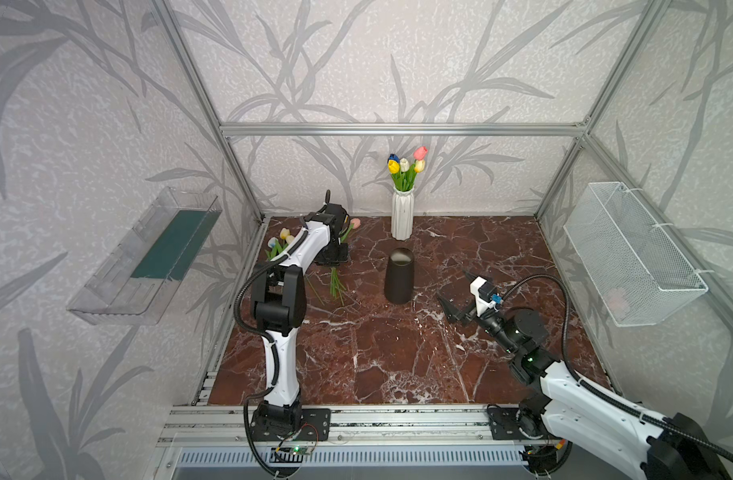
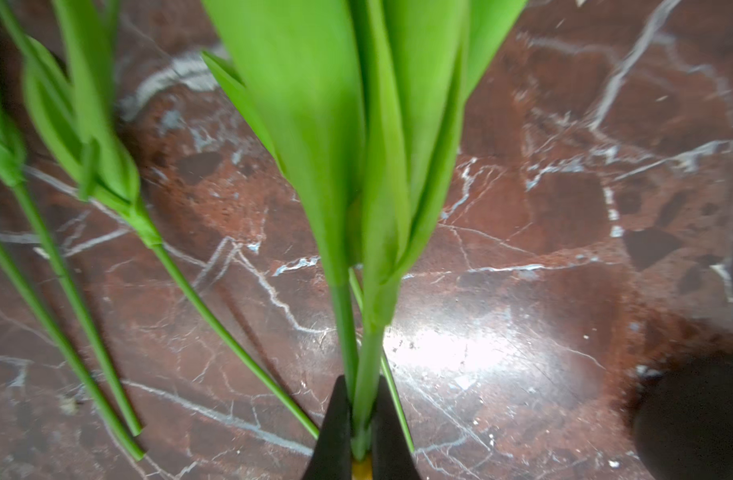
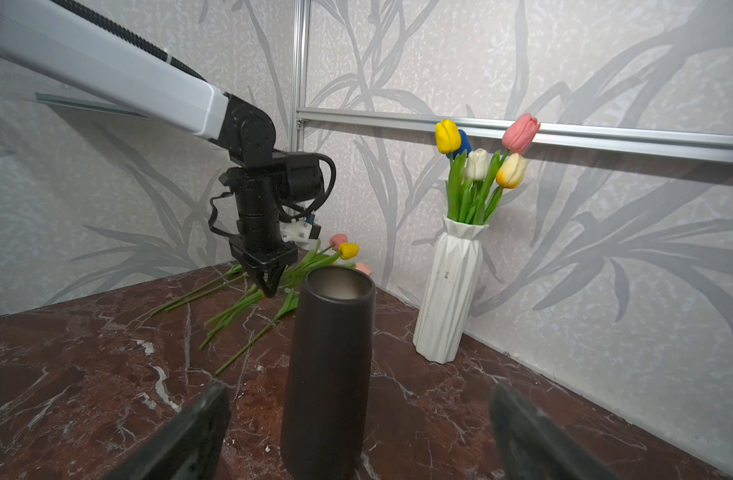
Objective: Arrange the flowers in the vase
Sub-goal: 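Lift the tulip bunch with the left gripper while the right gripper approaches, then hold the bunch with both grippers and lower its stems over the dark cup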
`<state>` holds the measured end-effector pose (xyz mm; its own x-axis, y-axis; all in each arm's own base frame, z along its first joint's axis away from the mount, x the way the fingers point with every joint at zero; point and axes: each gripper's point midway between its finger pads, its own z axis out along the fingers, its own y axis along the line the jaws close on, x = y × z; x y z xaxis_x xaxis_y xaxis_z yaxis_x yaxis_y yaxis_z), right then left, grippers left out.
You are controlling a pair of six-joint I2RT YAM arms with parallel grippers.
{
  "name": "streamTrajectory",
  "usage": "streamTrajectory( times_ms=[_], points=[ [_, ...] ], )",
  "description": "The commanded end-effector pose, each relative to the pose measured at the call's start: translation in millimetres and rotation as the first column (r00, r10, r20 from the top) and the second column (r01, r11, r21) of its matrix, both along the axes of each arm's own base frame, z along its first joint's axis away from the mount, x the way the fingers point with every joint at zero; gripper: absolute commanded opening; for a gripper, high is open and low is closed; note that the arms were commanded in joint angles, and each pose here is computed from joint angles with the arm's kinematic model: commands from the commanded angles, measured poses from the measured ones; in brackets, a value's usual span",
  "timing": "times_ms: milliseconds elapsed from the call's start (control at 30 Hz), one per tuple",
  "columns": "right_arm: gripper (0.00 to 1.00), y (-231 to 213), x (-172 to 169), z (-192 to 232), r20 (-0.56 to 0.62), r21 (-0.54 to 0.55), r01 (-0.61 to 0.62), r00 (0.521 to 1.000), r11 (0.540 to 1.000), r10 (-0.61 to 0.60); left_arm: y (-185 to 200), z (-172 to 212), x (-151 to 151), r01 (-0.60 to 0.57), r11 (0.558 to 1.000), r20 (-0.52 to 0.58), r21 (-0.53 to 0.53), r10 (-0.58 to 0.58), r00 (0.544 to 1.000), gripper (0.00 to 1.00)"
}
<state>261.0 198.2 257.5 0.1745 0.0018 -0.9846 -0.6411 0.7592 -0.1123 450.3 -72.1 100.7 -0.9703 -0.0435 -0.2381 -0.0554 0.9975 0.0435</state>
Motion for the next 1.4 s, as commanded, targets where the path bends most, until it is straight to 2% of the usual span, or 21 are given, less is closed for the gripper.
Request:
streamTrajectory(
  times_ms=[0, 133, 233, 367, 467, 533, 667, 733, 767, 833, 933, 1000, 1067, 1167, 1233, 1367],
  points=[
    [0.97, -3, -3, 11, 0.048, 0.053, 0.009, 0.999, 0.999, -0.012, 2, 32, -7, 0.002, 1.000, 0.047, 0.023, -0.003, 0.999, 0.00],
    [0.97, -2, -3, 3, 0.037, 0.036, 0.014, 0.999, 0.999, -0.015, -5, 58, -6, 0.014, 1.000, 0.136, -0.017, -0.011, 0.991, 0.00],
    [0.97, -2, -1, 0, 0.031, 0.020, 0.022, 0.999, 1.000, -0.022, -12, 86, -4, 0.029, 0.997, 0.252, -0.078, -0.008, 0.968, 0.00],
    [0.97, 2, 0, 3, 0.030, 0.015, 0.008, 1.000, 1.000, -0.008, -19, 119, -4, 0.072, 0.988, 0.412, -0.135, -0.010, 0.911, 0.00],
    [0.97, 16, 1, 6, -0.005, 0.001, -0.057, 0.998, 0.998, 0.057, -30, 145, -6, 0.157, 0.971, 0.543, -0.178, -0.036, 0.839, 0.00],
    [0.97, 26, 5, 15, -0.043, 0.011, -0.099, 0.994, 0.995, 0.100, -36, 166, -11, 0.217, 0.955, 0.649, -0.201, -0.036, 0.760, 0.00],
    [0.97, 53, 14, 39, -0.158, 0.054, -0.202, 0.965, 0.978, 0.209, -55, 224, -35, 0.398, 0.888, 0.849, -0.229, -0.018, 0.528, 0.00],
    [0.95, 65, 20, 57, -0.207, 0.106, -0.236, 0.945, 0.966, 0.254, -67, 253, -54, 0.508, 0.835, 0.911, -0.211, -0.021, 0.412, 0.00],
    [0.94, 71, 21, 66, -0.213, 0.125, -0.260, 0.936, 0.958, 0.281, -73, 263, -63, 0.552, 0.809, 0.930, -0.203, -0.018, 0.368, 0.00],
    [0.92, 82, 25, 83, -0.234, 0.171, -0.296, 0.914, 0.940, 0.330, -87, 287, -87, 0.663, 0.733, 0.967, -0.154, -0.025, 0.253, 0.00],
    [0.92, 98, 29, 105, -0.256, 0.211, -0.358, 0.878, 0.910, 0.405, -100, 310, -119, 0.768, 0.637, 0.995, -0.065, -0.017, 0.098, 0.00],
    [0.92, 106, 30, 117, -0.267, 0.230, -0.394, 0.854, 0.890, 0.447, -109, 318, -139, 0.824, 0.567, 0.999, -0.012, -0.020, 0.028, 0.00],
    [0.92, 115, 26, 128, -0.254, 0.249, -0.454, 0.822, 0.855, 0.510, -117, 320, -151, 0.855, 0.518, 1.000, 0.019, -0.018, -0.011, 0.00],
    [0.92, 126, 15, 146, -0.220, 0.262, -0.555, 0.762, 0.790, 0.609, -129, 319, -163, 0.895, 0.445, 0.999, 0.041, -0.033, -0.029, 0.00],
    [0.93, 131, 6, 158, -0.182, 0.265, -0.613, 0.726, 0.744, 0.663, -136, 317, -169, 0.909, 0.413, 0.998, 0.050, -0.043, -0.036, 0.00],
    [0.96, 139, -2, 173, -0.136, 0.248, -0.691, 0.669, 0.679, 0.730, -148, 311, -174, 0.923, 0.380, 0.997, 0.059, -0.076, -0.033, 0.00]
  ],
)
